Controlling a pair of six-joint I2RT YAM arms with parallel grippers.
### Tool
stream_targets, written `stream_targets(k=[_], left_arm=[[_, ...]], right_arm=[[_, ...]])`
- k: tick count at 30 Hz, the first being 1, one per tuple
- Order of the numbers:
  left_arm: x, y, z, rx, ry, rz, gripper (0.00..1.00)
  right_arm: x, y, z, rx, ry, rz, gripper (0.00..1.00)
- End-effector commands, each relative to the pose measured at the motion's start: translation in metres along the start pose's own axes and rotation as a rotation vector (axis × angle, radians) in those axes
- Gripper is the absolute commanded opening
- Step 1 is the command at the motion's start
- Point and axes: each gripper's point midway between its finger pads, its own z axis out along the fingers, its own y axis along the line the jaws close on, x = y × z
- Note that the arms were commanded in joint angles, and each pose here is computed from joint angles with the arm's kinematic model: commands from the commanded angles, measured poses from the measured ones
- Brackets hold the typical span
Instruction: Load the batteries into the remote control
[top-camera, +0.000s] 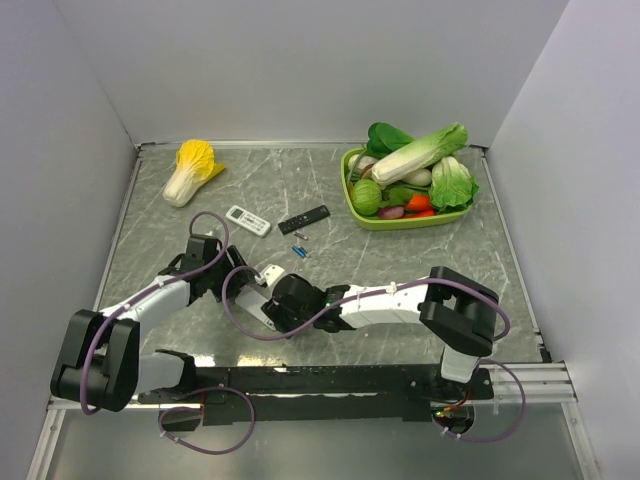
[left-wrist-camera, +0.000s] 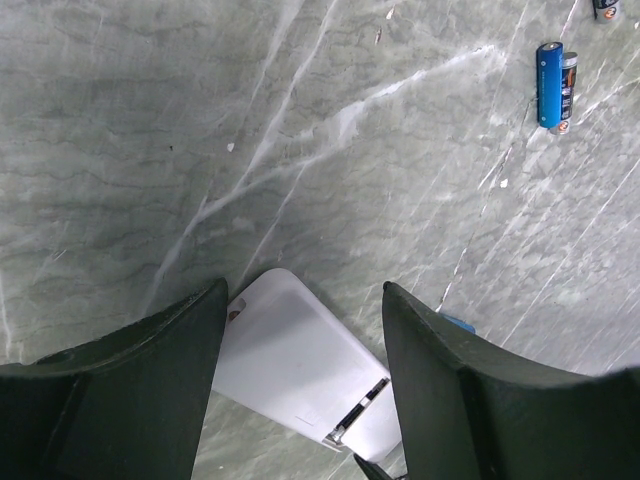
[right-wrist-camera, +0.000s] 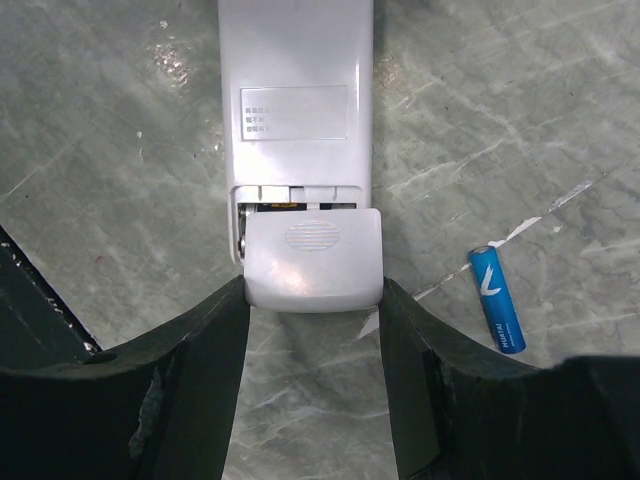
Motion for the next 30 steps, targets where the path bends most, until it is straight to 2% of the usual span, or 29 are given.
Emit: stream_targets(k=[1, 17, 21, 30], left_arm=[[0.0208, 0.0151, 0.0016, -0.039, 0.069, -0.02, 0.69], [0.0211, 0.0137, 0.0017, -0.031, 0.071, -0.02, 0.69], [0.0213, 0.0134, 0.0014, -0.029, 0.072, -0.02, 0.69], [0.0214, 0.0128, 0.0014, -0.026, 0.073, -0.02, 0.69]], right_arm=[[-0.0192, 0.0067, 0.0023, 0.003, -0.042, -0.007, 0.32], [-0.0164, 0.0083, 0.0042, 0.015, -0.024, -0.02, 0.36], [-0.0162, 0.0101, 0.0056, 0.008, -0.015, -0.021, 0.41], [-0.0144, 0.0131, 0.0055, -0.001, -0.001, -0.022, 0.47]])
